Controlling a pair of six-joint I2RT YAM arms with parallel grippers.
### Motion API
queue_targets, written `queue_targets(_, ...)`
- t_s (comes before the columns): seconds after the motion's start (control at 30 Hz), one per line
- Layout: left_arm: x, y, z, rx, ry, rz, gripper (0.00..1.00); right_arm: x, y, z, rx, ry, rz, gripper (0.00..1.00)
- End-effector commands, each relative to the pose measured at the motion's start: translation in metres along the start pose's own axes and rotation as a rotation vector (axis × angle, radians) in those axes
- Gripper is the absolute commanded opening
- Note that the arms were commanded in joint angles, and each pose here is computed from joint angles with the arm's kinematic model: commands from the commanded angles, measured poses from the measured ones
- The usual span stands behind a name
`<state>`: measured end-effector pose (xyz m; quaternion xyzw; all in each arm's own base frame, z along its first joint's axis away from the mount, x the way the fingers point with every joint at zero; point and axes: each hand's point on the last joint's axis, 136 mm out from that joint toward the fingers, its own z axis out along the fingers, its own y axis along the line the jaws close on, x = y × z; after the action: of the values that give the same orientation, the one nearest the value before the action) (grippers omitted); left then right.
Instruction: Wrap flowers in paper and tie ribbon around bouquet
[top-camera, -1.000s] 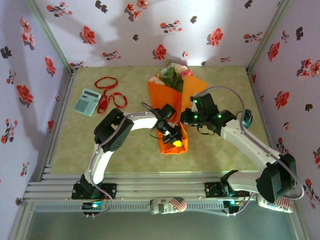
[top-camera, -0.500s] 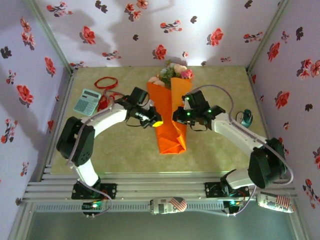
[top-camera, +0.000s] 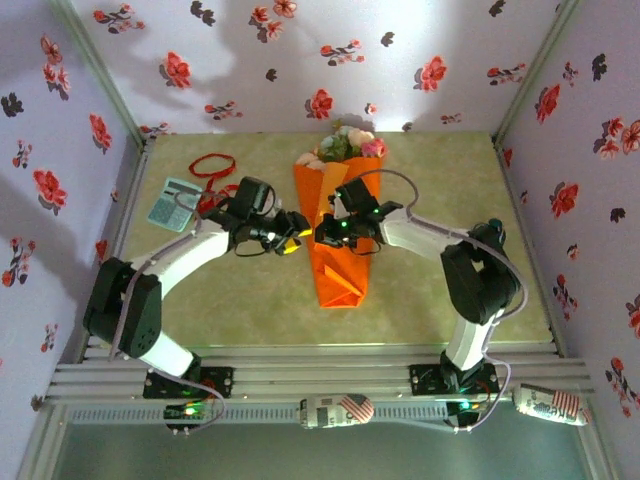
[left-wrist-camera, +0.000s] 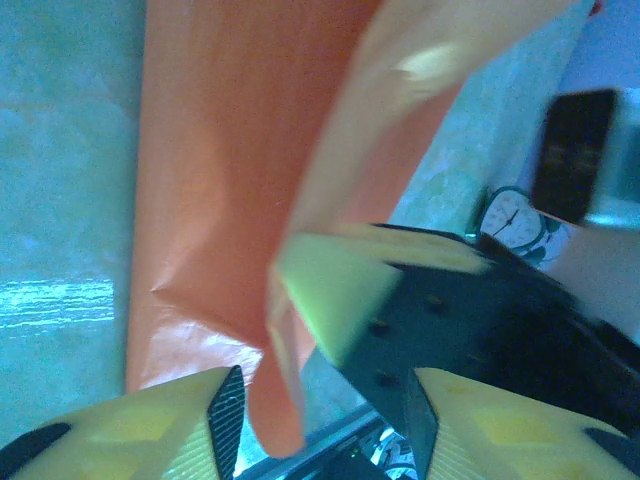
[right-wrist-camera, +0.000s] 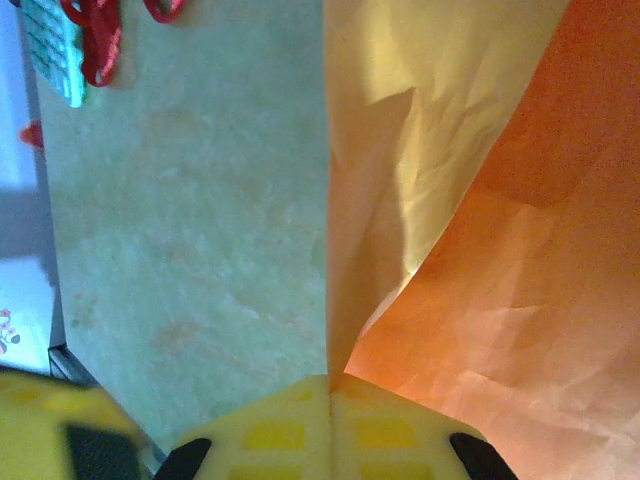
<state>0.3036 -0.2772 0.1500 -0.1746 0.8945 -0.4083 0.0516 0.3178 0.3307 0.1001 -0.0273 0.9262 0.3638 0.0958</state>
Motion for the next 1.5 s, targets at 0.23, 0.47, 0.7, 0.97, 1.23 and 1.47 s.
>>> queue_targets(0.23,-0.008,0.016,-0.008,-0.113,-0.034,-0.043,0.49,0.003,0.018,0.052,-0.046,0.145,0.006,0.28)
queue_targets(0.47,0.001,0.031,-0.009,-0.166,-0.016,-0.057,0.49,-0.014,0.033,0.021,-0.049,0.07,-0.009,0.52)
queue_targets(0.7,0.026,0.022,0.017,-0.169,0.1,-0.015,0.53,-0.031,0.021,-0.037,-0.074,-0.045,0.103,0.55)
queue_targets(0.97,0.056,0.014,0.045,-0.306,0.259,0.105,0.56,-0.006,-0.036,-0.052,0.024,-0.062,0.226,0.49)
queue_targets(1.23,0.077,0.027,0.054,-0.498,0.345,0.216,0.55,0.016,-0.054,-0.063,0.046,-0.086,0.258,0.38)
queue_targets(1.47,0.075,0.042,0.046,-0.599,0.329,0.284,0.53,0.024,-0.061,-0.069,0.049,-0.091,0.265,0.36)
